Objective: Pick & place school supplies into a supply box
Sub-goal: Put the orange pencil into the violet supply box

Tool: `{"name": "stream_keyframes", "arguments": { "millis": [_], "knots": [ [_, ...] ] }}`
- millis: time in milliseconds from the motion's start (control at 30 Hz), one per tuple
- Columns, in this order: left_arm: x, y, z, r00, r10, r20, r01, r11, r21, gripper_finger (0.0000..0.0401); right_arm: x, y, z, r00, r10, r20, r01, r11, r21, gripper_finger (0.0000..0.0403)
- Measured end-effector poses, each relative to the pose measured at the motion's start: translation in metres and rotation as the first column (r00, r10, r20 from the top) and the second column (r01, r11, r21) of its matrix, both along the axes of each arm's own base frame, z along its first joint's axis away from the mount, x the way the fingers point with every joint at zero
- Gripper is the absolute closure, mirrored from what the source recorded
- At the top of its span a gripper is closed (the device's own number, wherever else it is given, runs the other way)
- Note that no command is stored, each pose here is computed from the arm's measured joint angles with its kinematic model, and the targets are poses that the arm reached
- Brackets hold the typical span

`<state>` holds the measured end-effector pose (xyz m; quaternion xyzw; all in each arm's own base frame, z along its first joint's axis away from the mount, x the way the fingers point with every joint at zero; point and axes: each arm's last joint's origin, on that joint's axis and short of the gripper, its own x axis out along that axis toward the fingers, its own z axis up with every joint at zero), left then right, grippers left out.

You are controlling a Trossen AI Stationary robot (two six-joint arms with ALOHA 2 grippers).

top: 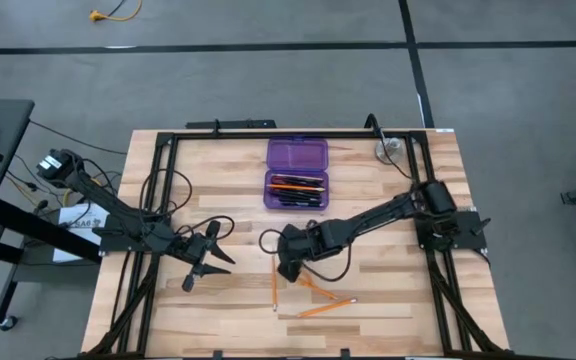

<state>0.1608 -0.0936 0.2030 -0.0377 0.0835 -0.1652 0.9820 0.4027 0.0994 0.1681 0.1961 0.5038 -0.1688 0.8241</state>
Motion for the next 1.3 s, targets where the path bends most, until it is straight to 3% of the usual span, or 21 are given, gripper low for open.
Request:
{"name": "stream_keyframes", "arguments": {
  "millis": [300,633,1000,1300],
  "knots": [
    [0.000,0.000,0.001,1.000,0.000,0.002,0.000,1.000,0.000,0.0292,0.007,0.001,-0.038,0.998,-0.003,-0.065,0.001,1.000,-0.020,0.0209],
    [0.000,0.000,0.000,1.000,0.000,-0.001,0.001,1.000,0.005,0.0292,0.007,0.000,-0.051,0.993,-0.059,-0.102,0.054,0.998,-0.045,0.0225],
    [0.000,0.000,0.000,1.000,-0.001,-0.005,0.001,1.000,0.010,0.0292,0.007,-0.016,-0.055,0.982,-0.139,-0.131,0.132,0.989,-0.059,0.0320],
    [0.000,0.000,-0.002,1.000,0.000,-0.018,0.001,1.000,0.018,0.0292,0.006,-0.029,-0.054,0.980,-0.103,-0.172,0.083,0.990,-0.117,0.0395]
  ]
}}
